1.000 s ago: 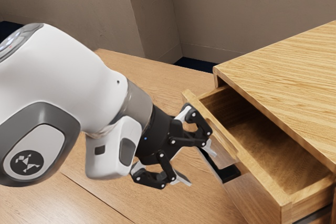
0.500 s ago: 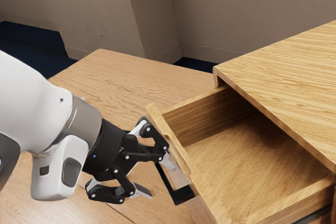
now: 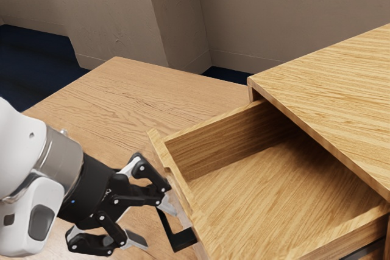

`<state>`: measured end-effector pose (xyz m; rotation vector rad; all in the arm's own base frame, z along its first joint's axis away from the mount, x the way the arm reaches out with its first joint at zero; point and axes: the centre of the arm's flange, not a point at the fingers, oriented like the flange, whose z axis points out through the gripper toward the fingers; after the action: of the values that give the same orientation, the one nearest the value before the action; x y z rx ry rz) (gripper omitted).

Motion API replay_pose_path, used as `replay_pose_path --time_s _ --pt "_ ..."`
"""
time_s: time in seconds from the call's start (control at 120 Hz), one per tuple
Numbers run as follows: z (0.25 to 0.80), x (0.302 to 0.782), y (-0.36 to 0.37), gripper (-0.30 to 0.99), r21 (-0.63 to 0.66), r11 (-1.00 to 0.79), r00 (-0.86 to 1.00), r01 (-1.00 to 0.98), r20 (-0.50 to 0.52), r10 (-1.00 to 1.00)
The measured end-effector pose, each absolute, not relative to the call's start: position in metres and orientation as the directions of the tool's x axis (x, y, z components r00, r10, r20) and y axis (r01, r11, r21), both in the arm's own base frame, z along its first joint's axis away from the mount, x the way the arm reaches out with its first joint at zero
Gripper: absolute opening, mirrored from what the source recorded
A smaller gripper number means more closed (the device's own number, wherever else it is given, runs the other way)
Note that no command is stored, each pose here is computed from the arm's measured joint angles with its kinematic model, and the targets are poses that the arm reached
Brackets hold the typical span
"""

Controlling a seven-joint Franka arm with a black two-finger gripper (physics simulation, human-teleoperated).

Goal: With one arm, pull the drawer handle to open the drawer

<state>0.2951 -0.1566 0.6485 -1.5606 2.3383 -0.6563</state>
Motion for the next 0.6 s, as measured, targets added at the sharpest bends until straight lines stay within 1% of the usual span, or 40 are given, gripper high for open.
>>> replay_pose_path --time_s 0.083,0.3,0.358,0.375,0.45,0.475,0.533,0.6 --pt "0.650 0.290 -0.156 0.34 -0.498 0.323 -0.393 -0.805 0.038 -0.919" --pt "0.649 0.286 -0.154 0.35 -0.487 0.324 -0.390 -0.811 0.039 -0.920" --pt "0.655 0.284 -0.156 0.42 -0.494 0.327 -0.394 -0.806 0.036 -0.918" --pt "0.663 0.283 -0.157 0.43 -0.505 0.326 -0.397 -0.799 0.035 -0.917" --pt "0.747 0.259 -0.158 0.50 -0.604 0.317 -0.419 -0.731 0.031 -0.907" --pt "0.766 0.252 -0.155 0.52 -0.623 0.310 -0.421 -0.718 0.034 -0.907" --pt "0.788 0.239 -0.143 0.56 -0.640 0.284 -0.412 -0.714 0.056 -0.909" --pt "0.797 0.230 -0.134 0.59 -0.629 0.238 -0.373 -0.740 0.088 -0.924"
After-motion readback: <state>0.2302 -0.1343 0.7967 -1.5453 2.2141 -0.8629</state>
